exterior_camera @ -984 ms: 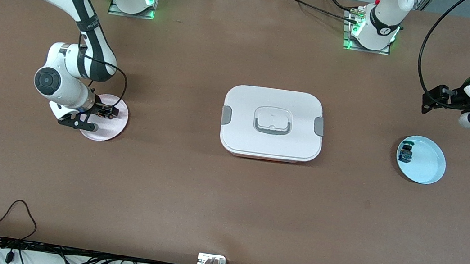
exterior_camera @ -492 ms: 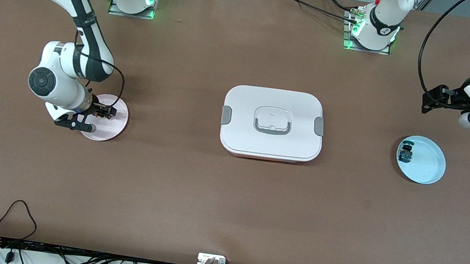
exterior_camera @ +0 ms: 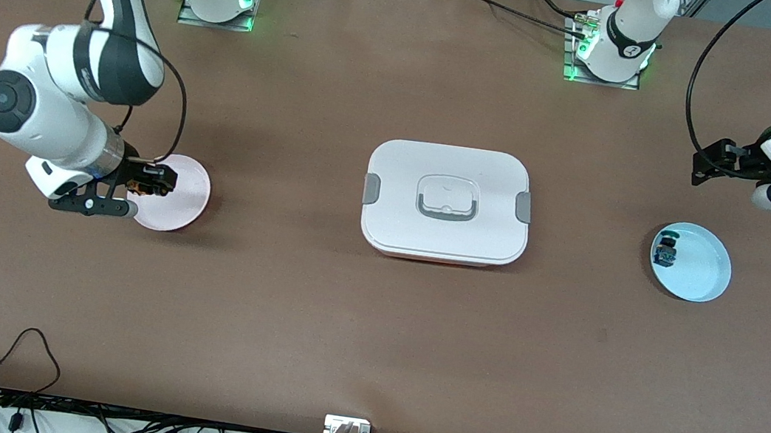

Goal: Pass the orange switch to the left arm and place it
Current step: 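Lift the switch with the right gripper while the left gripper approaches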

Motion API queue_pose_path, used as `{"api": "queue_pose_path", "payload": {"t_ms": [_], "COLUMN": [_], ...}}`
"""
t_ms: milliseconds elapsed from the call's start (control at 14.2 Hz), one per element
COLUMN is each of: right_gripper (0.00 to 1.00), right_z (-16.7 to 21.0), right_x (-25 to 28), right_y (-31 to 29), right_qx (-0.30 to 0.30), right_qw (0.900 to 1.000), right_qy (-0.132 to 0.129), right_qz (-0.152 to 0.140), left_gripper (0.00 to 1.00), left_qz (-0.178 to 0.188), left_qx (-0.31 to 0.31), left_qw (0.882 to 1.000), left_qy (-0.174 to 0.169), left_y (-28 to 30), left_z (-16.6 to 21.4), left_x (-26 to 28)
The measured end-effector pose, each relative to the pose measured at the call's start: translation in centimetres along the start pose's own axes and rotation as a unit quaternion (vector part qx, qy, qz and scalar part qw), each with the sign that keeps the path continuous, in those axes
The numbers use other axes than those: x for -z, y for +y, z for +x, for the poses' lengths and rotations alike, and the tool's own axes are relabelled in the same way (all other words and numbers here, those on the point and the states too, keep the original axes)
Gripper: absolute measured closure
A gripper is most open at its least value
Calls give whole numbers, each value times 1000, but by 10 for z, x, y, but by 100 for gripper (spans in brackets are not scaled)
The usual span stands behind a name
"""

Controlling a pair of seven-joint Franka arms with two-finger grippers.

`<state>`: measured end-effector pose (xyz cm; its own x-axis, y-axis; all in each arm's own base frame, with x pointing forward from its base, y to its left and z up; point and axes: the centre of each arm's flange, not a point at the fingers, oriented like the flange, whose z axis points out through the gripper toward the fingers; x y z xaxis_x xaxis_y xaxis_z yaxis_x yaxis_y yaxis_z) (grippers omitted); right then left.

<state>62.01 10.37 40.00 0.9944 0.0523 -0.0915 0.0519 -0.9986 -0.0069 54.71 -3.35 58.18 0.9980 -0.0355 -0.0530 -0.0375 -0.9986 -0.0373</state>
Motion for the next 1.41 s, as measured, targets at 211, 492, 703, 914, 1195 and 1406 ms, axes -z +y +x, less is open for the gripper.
{"api": "queue_pose_path", "payload": {"t_ms": [211, 492, 703, 914, 1195, 1406], "right_gripper": [27, 27, 27, 27, 27, 27], "right_z": [4, 7, 11, 14, 7, -3], "right_x": [48, 78, 100, 121, 133, 136], "right_y": [-26, -33, -42, -66, -128, -176], "right_qx": [24, 145, 236, 337, 425, 468], "right_qw": [999, 982, 954, 897, 801, 731], "right_qy": [22, 58, 106, 182, 275, 332], "right_qz": [36, 103, 153, 220, 321, 369], "left_gripper": [0, 0, 0, 0, 0, 0], "left_qz": [1, -12, -50, -92, -192, -313], "left_qx": [-3, -28, -31, -40, -48, -42], "left_qw": [1000, 998, 994, 983, 961, 928], "left_qy": [-18, -56, -91, -153, -193, -198], "left_y": [1, 14, 22, 37, 68, 88], "left_z": [-4, -14, -19, -18, -6, 3], "left_x": [-3, -6, -13, -40, -67, -66]}}
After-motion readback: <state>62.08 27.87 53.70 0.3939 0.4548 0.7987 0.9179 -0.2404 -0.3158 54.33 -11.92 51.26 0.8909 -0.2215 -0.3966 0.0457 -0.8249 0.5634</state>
